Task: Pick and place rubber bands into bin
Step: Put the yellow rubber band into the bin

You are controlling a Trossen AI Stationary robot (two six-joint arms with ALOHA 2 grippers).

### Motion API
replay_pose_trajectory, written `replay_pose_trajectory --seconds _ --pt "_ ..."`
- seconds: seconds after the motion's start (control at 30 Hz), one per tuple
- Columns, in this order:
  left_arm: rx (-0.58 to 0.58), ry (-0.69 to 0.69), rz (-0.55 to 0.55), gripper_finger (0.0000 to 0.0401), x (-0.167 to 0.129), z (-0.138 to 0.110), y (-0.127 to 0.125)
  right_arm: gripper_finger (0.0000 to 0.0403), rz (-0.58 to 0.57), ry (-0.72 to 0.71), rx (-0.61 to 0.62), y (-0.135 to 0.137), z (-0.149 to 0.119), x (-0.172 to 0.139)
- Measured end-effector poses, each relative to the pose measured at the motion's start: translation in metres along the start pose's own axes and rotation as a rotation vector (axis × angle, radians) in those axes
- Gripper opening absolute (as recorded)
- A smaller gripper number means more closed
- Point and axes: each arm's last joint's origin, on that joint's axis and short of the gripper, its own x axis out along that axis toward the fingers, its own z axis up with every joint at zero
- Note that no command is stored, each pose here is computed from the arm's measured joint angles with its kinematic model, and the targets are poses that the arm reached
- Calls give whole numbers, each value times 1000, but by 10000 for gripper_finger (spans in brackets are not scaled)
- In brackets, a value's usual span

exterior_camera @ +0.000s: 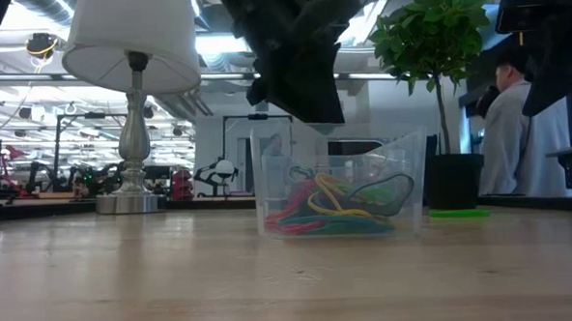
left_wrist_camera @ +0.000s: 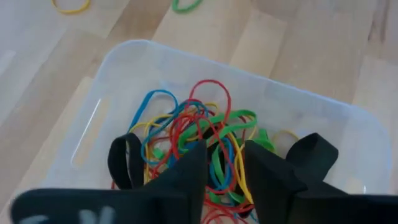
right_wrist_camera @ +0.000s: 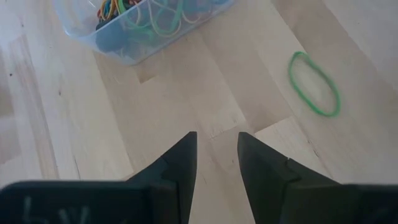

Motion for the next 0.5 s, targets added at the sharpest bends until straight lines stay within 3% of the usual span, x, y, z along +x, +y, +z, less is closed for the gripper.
replay_pose_trajectory --seconds 0.23,0.5 --pt "-1 -16 6 137 -8 3 1 119 4 -3 1 0 0 0" --pt "-7 -56 -13 124 -66 14 6 119 -18 -61 8 1 3 0"
